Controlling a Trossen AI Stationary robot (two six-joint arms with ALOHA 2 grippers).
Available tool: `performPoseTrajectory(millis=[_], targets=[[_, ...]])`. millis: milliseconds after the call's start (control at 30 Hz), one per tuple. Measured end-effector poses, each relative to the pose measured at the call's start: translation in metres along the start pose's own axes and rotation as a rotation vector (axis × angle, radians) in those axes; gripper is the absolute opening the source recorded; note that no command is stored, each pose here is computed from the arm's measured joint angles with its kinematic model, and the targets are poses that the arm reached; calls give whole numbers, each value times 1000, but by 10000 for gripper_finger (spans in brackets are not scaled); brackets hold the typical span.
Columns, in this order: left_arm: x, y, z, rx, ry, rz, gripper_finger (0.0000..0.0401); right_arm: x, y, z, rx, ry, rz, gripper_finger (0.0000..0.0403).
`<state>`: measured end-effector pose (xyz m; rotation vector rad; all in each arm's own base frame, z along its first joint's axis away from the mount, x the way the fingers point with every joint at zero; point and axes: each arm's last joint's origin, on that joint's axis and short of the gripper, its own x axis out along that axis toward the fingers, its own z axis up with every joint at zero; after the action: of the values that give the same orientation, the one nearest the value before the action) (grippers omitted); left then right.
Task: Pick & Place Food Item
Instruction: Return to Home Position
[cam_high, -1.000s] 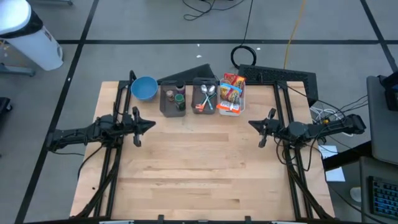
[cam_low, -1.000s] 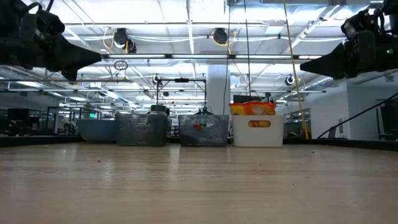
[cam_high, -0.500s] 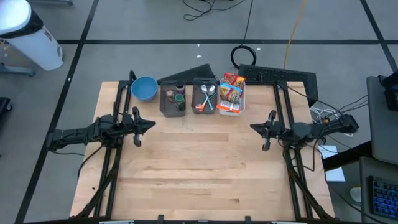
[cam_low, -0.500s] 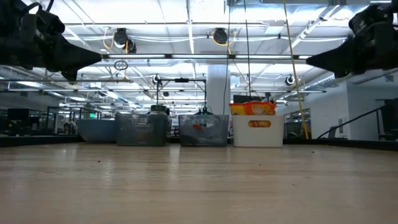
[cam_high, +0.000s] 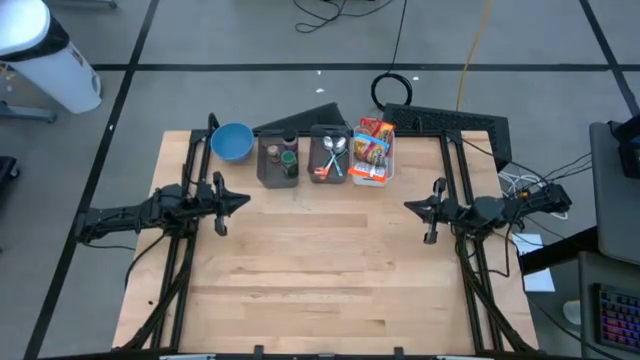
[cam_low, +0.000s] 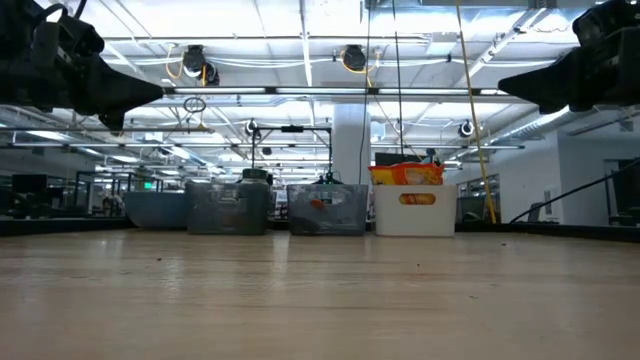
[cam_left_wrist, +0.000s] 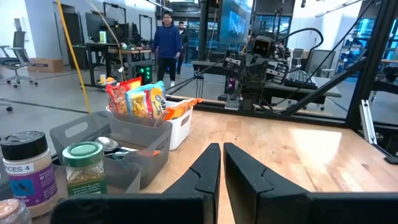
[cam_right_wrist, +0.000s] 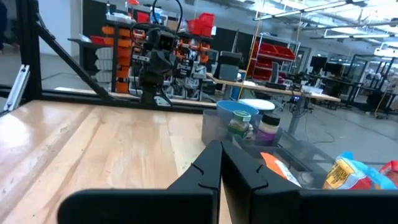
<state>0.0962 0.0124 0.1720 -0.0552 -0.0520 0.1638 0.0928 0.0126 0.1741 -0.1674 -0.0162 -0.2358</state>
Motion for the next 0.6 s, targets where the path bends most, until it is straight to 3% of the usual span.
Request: performPoseTrajectory(millis=[600], targets=[[0,0,2,-1,-17,-1,31,0,0,2,-31,-12,-3,0]])
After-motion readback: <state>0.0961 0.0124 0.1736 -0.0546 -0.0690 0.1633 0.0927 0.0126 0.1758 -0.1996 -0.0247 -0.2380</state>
